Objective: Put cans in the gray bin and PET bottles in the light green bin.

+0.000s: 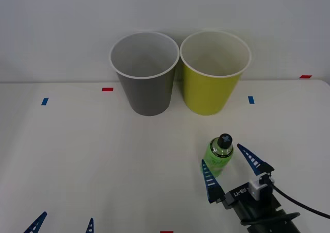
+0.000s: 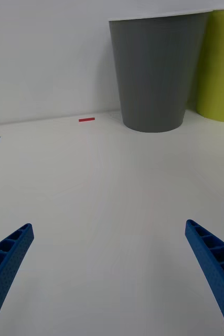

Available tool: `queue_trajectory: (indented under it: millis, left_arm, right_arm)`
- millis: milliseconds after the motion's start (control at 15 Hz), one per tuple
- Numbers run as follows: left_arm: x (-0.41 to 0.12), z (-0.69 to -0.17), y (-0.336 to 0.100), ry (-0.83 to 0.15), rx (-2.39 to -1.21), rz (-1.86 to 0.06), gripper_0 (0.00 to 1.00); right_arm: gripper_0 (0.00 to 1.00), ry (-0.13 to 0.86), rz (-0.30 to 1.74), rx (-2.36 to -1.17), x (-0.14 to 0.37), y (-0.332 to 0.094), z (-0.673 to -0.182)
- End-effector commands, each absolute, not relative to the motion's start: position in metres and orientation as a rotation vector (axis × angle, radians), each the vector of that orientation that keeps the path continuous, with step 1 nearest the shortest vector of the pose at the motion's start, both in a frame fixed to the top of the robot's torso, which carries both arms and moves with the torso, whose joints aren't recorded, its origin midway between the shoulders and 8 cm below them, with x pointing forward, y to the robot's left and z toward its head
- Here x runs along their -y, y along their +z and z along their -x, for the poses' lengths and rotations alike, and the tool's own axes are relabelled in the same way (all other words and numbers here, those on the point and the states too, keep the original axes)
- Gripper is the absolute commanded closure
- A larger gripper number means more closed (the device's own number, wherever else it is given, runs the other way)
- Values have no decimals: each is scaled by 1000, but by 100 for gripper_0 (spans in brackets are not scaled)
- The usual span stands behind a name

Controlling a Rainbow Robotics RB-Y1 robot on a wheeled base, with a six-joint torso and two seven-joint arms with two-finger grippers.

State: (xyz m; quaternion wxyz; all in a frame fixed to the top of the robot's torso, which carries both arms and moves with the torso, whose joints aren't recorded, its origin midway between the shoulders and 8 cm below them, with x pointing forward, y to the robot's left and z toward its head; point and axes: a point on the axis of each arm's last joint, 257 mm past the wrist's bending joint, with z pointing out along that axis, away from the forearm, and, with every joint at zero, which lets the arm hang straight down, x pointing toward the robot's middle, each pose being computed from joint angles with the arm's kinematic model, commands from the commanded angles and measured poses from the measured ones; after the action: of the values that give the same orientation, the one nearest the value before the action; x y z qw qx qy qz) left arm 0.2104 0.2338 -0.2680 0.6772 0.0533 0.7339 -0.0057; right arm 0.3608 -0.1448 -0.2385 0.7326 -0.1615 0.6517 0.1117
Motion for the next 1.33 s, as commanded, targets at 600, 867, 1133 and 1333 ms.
queue_trajectory:
  millis: [600,867,1133,1333]
  left_arm:
    - [-234,-210,-268,-13,-1649,-120,0]
    - [-234,-210,-268,-13,-1649,-120,0]
    - [-234,-210,-268,-13,-1649,-120,0]
    - [-234,-210,-268,-13,-1649,-120,0]
  right_arm:
    - [0,254,352,-1438,130,-229,-387]
    - [96,263,345,-1438,129,-229,-387]
    - [99,265,338,-1438,128,-229,-387]
    - [100,268,345,-1453,126,-222,-386]
